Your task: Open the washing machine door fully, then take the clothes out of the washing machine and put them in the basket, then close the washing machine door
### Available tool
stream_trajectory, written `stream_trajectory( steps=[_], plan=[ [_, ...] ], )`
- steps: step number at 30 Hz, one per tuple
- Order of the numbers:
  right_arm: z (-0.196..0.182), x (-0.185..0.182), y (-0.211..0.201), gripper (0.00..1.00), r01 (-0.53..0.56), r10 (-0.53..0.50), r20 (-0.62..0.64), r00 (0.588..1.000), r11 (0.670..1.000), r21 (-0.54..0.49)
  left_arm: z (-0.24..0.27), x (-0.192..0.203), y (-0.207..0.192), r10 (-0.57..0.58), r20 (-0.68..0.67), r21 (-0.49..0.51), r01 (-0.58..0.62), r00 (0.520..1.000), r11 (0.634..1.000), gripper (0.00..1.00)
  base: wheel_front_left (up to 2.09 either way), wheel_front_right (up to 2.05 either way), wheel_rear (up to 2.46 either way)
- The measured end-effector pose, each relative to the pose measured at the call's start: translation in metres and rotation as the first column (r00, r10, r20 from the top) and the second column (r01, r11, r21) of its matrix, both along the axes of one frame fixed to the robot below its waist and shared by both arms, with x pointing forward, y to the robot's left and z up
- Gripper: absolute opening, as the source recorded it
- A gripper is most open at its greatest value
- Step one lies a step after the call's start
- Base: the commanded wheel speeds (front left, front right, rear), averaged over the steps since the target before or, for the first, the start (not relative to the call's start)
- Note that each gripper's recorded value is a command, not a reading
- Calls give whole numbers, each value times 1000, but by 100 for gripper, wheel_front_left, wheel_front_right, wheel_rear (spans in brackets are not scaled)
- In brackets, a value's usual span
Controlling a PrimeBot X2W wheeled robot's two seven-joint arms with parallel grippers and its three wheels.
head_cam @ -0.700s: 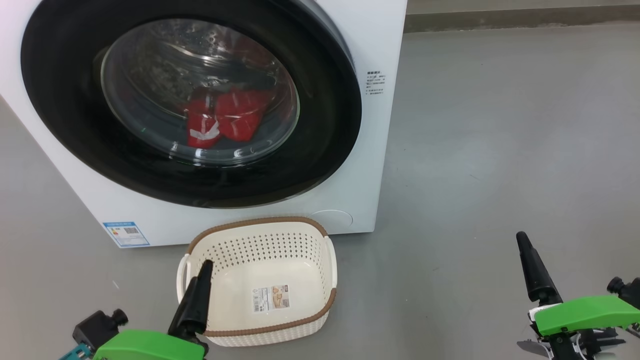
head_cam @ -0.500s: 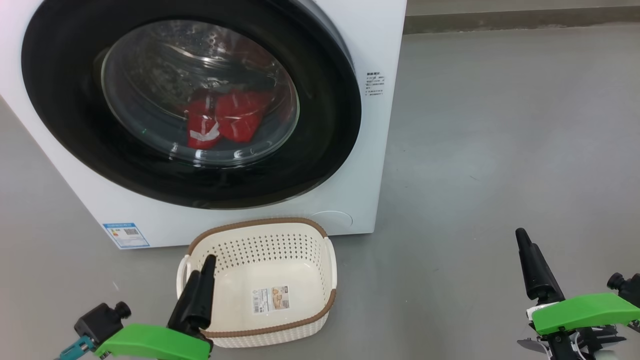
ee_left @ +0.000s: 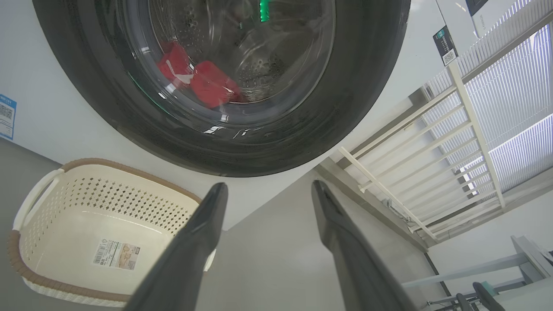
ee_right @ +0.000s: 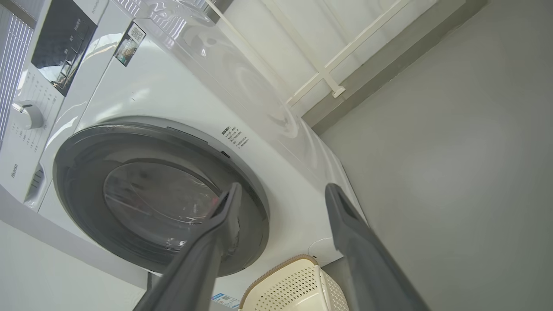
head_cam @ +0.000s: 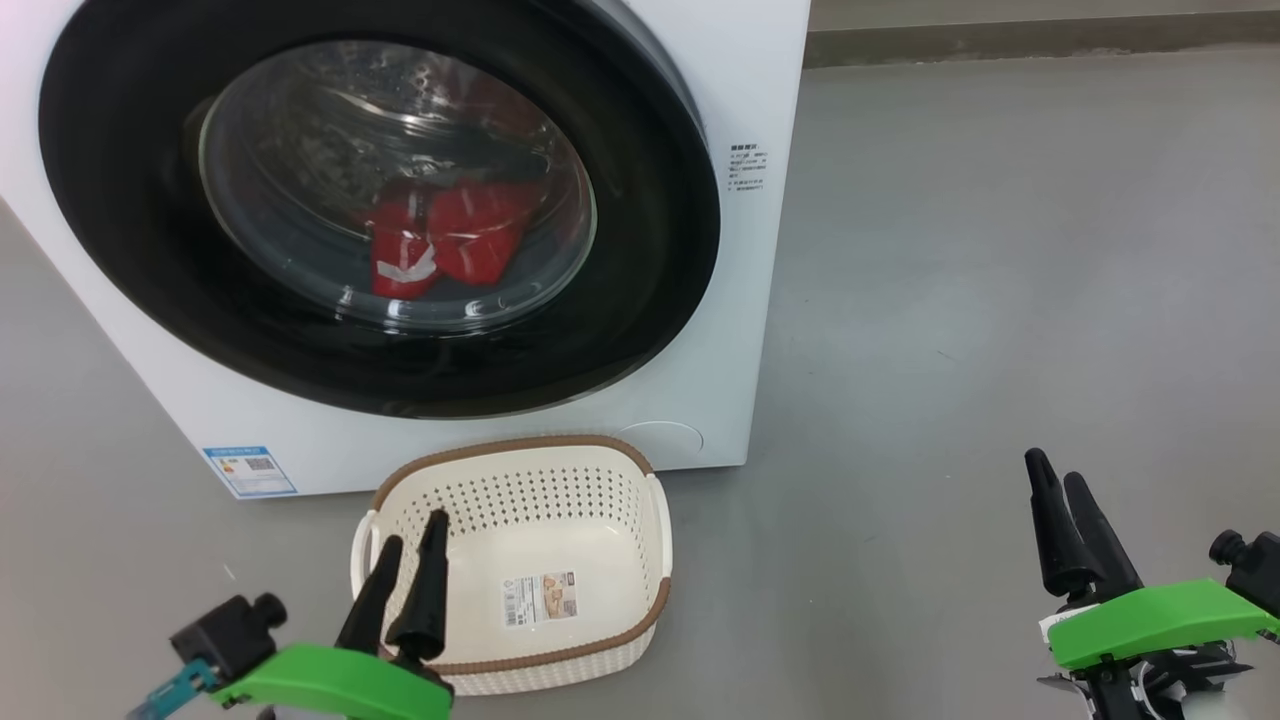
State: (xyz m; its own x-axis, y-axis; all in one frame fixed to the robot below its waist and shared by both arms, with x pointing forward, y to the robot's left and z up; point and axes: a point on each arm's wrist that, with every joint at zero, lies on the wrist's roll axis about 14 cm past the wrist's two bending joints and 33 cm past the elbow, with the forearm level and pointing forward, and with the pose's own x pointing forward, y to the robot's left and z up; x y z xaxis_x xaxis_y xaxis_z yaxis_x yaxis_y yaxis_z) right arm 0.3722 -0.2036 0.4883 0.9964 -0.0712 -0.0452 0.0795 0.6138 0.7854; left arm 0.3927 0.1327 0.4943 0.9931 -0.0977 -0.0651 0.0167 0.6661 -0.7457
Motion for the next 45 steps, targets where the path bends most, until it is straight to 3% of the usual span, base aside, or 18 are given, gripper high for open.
stream_trajectory(
  steps=[11, 24, 45],
  plan=[
    [16, 6, -4, 100, 5, 2, 40, 999, 982, -187, 13, 8, -15, -53, 66, 173, 41, 996, 984, 100, 0, 0, 0],
    [25, 6, -11, 100, 34, -12, 70, 997, 946, -322, 20, 13, -23, -76, 109, 313, 39, 991, 949, 100, 0, 0, 0],
    [49, 17, -9, 100, 63, 12, 137, 991, 846, -530, 48, 24, -28, -83, 239, 517, -54, 968, 854, 100, 0, 0, 0]
  ],
)
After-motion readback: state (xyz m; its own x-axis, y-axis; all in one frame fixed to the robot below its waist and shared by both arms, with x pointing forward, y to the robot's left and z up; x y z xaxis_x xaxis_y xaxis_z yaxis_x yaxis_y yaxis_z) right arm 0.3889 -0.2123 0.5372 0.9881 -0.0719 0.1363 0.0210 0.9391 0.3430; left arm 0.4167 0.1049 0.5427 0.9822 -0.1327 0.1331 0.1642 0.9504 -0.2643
